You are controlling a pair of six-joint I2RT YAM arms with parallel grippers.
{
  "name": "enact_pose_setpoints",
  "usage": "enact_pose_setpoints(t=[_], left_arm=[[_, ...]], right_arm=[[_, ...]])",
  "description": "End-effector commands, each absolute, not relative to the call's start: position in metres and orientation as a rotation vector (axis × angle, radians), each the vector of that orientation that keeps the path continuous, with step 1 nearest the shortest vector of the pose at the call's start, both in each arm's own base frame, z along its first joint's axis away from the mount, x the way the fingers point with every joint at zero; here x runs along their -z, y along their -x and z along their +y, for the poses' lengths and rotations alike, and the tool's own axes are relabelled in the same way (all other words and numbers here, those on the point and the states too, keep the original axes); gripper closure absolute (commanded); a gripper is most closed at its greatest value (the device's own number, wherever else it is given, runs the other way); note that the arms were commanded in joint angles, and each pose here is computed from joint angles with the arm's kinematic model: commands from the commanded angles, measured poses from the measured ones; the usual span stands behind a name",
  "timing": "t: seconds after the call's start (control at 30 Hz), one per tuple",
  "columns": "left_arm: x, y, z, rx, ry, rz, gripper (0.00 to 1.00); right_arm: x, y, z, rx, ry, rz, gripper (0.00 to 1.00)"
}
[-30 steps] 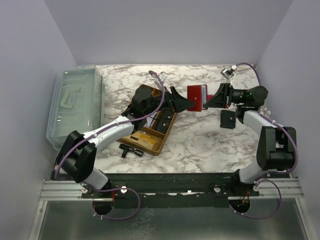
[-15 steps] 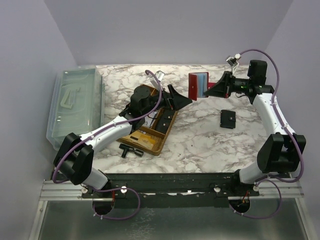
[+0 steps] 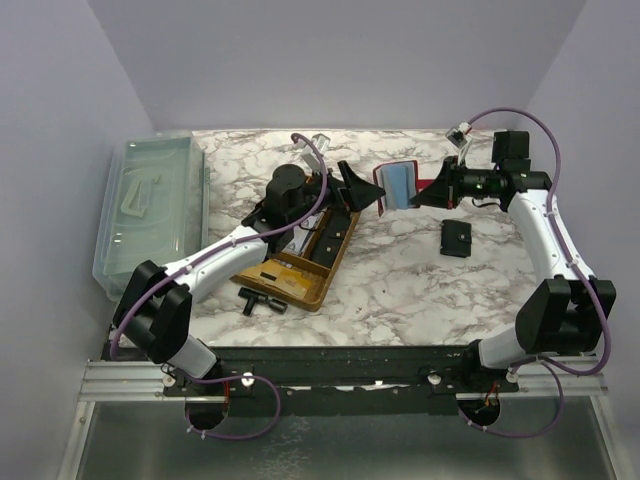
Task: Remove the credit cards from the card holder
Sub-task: Open the card holder, then remove the credit card from the card holder.
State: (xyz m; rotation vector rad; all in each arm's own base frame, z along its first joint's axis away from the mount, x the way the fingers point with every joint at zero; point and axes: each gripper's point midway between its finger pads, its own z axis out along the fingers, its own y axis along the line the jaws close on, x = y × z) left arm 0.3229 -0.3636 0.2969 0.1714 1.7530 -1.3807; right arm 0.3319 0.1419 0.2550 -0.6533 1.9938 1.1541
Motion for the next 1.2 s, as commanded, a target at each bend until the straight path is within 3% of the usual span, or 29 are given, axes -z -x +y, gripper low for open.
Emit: enact_pose_setpoints(t=[0.0, 0.27, 0.6, 0.83, 1.17], left_arm=[[-0.293, -0.347, -0.362, 1.277, -0.111, 1.779, 0.11], [-0.281, -0.366, -0.346, 1.019, 0.005, 1.876, 0.16], [-0.299, -0.350, -0.371, 1.183, -0.068, 1.856, 0.30], [-0.308, -0.338, -0.397, 1.328, -0.162, 1.806, 0.32], [-0.264, -0.340, -0.408, 1.338, -0.167, 1.909, 0.37]], right_arm=[[-0.265, -0.333, 0.137, -1.031, 0.703, 1.979, 1.00], [-0.248, -0.347, 0.120, -0.857, 0.675, 2.061, 1.00], [-0.242, -0.350, 0.119, -0.830, 0.677, 2.084, 1.00], [-0.244, -0.343, 0.129, -0.923, 0.679, 2.060, 1.00], [-0.254, -0.327, 0.150, -1.173, 0.667, 1.994, 1.00]])
